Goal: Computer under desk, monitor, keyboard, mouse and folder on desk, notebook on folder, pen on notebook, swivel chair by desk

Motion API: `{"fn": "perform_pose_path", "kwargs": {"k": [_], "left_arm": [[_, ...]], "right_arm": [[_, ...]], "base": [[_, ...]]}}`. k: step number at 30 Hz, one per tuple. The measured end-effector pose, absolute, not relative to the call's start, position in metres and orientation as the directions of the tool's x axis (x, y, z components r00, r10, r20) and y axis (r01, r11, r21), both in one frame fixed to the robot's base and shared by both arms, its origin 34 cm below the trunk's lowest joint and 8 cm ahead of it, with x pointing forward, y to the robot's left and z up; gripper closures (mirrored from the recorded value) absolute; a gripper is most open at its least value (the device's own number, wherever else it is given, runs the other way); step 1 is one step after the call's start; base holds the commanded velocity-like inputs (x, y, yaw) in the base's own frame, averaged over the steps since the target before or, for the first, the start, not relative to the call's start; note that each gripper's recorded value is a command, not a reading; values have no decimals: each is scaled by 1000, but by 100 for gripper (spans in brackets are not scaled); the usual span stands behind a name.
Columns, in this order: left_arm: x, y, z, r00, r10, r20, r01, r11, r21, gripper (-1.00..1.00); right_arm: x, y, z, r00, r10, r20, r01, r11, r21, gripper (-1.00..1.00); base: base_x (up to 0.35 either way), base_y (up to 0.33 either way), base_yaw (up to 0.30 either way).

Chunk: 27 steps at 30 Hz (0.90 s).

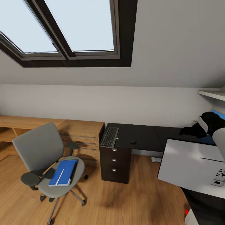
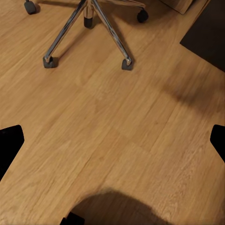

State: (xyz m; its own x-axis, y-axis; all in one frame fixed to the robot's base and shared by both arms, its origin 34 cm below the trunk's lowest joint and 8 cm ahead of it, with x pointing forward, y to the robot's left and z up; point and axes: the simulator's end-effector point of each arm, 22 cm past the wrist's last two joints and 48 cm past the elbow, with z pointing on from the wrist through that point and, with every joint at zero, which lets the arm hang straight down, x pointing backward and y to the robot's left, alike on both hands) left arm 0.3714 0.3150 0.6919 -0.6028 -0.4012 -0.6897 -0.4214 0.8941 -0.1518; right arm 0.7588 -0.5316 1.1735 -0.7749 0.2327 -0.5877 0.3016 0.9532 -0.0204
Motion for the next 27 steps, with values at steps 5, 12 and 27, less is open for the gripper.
{"fn": "perform_pose_path", "kwargs": {"k": [5,12,27], "left_arm": [[371,315,692,-603,-402,-690,-421,894,-152,-100],[371,315,692,-603,-402,-690,-421,894,-153,-100],[372,315,692,-603,-401,-690,-420,895,-152,-100]], "right_arm": [[763,-516,1171,-792,191,-580,246,969,-17,-100],[767,-501,1169,-800,170,-575,211,977,-5,-100],[767,-492,1161,-810,162,-563,196,981,1,-100]], "base": [[0,0,0],[0,0,0],[0,0,0]]}}
